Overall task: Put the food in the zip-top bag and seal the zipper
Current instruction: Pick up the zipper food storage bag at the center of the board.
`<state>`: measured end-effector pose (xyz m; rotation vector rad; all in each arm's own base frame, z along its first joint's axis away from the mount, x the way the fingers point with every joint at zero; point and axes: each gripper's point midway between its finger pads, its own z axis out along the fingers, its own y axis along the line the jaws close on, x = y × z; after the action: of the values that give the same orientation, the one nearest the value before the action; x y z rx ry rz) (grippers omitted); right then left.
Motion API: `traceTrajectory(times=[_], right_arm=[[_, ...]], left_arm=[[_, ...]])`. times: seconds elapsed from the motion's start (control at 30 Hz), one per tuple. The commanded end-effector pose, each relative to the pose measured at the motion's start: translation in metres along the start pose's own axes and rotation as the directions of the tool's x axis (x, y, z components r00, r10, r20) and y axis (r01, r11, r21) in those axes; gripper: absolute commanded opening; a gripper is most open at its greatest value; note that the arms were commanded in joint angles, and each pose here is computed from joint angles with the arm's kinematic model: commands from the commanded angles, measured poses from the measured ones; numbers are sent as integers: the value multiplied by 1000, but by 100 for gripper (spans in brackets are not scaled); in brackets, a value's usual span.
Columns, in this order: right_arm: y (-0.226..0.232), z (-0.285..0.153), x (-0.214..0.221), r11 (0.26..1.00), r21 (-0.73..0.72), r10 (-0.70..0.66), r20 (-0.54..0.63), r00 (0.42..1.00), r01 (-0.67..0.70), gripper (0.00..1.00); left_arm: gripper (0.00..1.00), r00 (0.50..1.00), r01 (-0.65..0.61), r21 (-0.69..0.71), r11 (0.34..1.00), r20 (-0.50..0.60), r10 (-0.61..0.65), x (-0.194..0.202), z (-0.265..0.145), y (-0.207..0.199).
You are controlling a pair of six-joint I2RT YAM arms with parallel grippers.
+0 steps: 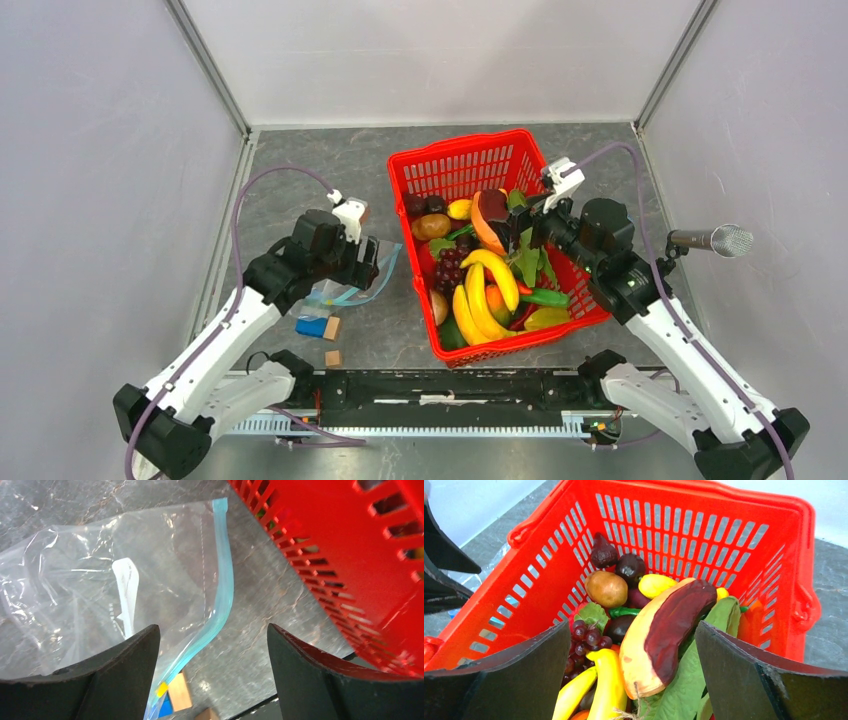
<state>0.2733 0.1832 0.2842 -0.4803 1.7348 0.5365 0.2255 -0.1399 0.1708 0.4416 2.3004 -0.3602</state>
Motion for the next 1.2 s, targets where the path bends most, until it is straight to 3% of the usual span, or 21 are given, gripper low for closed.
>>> traceTrajectory(times=[0.0, 0.23, 0.57, 0.73, 0.9, 1.17], right_arm=[[-2, -14, -37, 999, 33, 12, 128, 992, -16, 98], [-5, -19, -38, 998, 58, 27, 142, 989, -36, 98], [-10, -20, -32, 996, 81, 32, 128, 991, -43, 98], [-11, -18, -26, 995, 86, 41, 121, 992, -51, 98], [-12, -16, -22, 994, 91, 51, 116, 992, -62, 98], [-3, -5, -15, 994, 41, 100, 103, 990, -104, 98]], left_arm=[[82, 985, -174, -75, 982, -35, 171, 5, -11, 14], [80, 928, -358, -88, 930, -144, 343, 20, 10, -1], [74, 912, -397, -217, 892, -206, 355, 19, 23, 17], [73, 899, -418, -219, 882, -238, 367, 23, 30, 18], [58, 896, -422, -216, 880, -250, 368, 24, 34, 18], [15, 912, -403, -222, 888, -183, 368, 16, 28, 16]])
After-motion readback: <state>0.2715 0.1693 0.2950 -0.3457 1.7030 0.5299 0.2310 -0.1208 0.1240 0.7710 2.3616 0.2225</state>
